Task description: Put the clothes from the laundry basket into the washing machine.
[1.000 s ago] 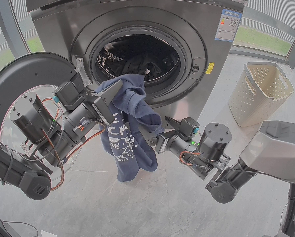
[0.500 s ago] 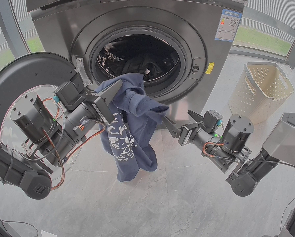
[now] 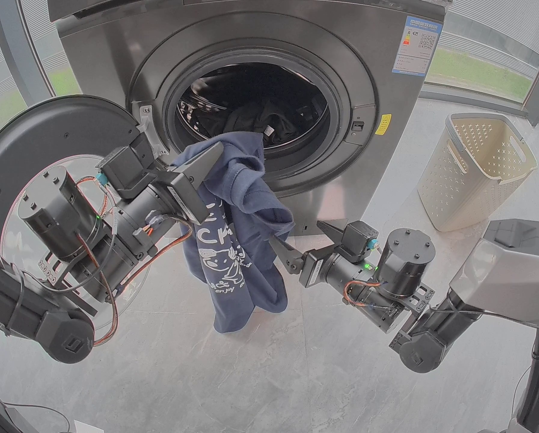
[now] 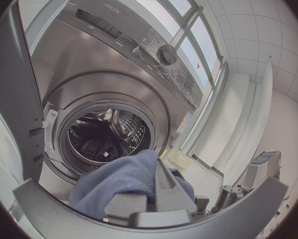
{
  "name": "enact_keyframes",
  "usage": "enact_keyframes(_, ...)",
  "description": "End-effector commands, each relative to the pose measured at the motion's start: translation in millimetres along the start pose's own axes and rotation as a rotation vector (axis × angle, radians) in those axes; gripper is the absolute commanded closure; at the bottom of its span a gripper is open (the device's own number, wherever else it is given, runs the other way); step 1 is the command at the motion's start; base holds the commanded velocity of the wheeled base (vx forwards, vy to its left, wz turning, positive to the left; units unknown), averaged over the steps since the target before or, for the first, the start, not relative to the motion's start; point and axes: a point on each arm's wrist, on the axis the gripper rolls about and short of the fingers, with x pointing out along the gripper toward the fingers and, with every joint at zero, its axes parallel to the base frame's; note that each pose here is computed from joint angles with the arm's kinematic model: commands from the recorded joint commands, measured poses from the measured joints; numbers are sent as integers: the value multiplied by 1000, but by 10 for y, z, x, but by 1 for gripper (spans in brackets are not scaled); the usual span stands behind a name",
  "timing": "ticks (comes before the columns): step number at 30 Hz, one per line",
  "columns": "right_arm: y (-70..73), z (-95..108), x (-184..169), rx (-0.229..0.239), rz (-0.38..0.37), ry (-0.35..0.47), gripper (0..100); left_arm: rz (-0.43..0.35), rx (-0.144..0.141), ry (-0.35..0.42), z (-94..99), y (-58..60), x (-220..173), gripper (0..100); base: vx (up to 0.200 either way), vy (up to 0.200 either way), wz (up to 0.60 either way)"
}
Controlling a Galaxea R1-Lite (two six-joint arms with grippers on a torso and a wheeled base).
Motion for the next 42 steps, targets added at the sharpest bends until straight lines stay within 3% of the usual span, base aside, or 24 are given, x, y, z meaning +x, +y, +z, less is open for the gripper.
enact_keyframes(1,42,-210,11,6,6,52,0,-1,0,-7,11,-1,17,100,0,0,0)
enact_keyframes(8,181,-319,21,14,41,75,0,7,0,-13,16,1,26,100,0,0,0)
enact_keyframes(13,263,-218,154,17,23,9,0,8,0,-11,10,3,28,100,0,0,0)
enact_keyframes(20,173,-318,453,11,-5,-30,0,7,-2,-8,3,-1,23,100,0,0,0)
enact_keyframes(25,98,-273,499,6,-23,-52,0,10,-1,-7,1,9,17,100,0,0,0)
enact_keyframes(32,-134,25,366,-15,-81,-85,0,9,-3,-7,-10,7,15,100,0,0,0)
enact_keyframes(36,-160,170,258,-20,-85,-95,0,8,-3,-11,-4,6,18,100,0,0,0)
enact_keyframes(42,-124,208,242,-31,-61,-101,0,8,-3,-10,-5,5,12,100,0,0,0)
